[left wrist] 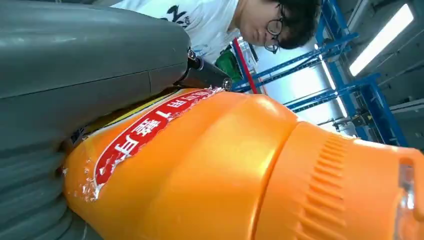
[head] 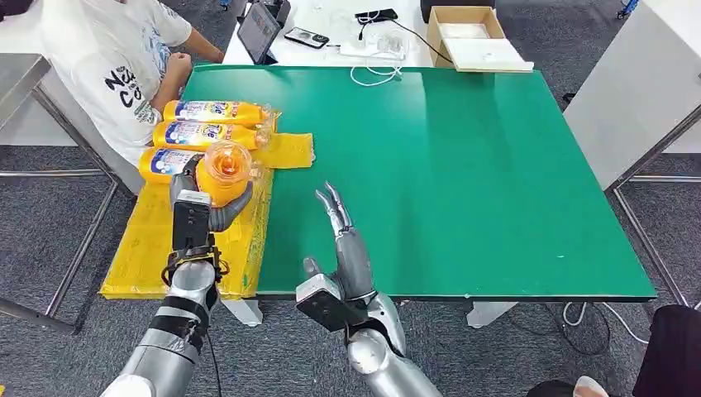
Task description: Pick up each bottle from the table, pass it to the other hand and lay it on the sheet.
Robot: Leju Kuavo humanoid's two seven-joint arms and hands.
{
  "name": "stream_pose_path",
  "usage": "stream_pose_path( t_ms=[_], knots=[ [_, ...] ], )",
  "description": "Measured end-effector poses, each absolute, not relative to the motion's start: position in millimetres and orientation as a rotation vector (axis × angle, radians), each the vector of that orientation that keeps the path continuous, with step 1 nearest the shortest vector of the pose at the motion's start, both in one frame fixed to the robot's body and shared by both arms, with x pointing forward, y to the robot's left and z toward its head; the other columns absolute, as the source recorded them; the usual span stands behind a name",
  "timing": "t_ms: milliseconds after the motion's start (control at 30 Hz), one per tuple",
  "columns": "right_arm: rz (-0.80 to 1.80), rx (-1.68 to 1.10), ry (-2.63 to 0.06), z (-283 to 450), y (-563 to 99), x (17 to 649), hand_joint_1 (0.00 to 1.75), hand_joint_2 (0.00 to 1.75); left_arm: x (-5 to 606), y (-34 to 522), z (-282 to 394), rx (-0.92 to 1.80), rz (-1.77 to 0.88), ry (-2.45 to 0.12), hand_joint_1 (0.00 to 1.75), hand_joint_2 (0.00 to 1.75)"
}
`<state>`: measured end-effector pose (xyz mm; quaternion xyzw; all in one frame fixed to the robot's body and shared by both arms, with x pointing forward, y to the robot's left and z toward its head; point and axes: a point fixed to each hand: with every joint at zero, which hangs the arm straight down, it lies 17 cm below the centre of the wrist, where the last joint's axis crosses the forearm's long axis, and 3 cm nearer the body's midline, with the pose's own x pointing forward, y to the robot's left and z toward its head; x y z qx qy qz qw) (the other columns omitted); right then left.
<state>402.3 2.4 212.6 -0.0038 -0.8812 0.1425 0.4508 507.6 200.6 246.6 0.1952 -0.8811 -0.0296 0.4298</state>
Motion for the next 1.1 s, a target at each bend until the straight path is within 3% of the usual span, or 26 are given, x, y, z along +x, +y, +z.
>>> stream_pose_path(
  t_ms=[233,333,467,667,833,1100],
  knots=[
    [0.343,-0.014,-2.187,215,0,402,0.00,0.00,507,201,247,0.509,-0.082,-2.201,1.75,1.75],
    [0.227,-0.072,-2.257,231,-21,397,0.00,0.00,507,208,251,0.721,-0.166,-2.189,1.75,1.75],
    [0.058,-0.179,-2.336,260,-53,387,0.00,0.00,523,204,231,0.979,-0.491,-2.093,1.75,1.75],
    [-0.037,-0.173,-2.369,281,-68,380,0.00,0.00,545,218,150,1.181,-0.934,-1.764,1.75,1.75],
    [-0.057,-0.145,-2.375,286,-67,380,0.00,0.00,546,237,92,1.162,-1.119,-1.576,1.75,1.75],
    [-0.050,-0.129,-2.379,287,-63,379,0.00,0.00,550,247,73,1.108,-1.147,-1.508,1.75,1.75]
  ],
)
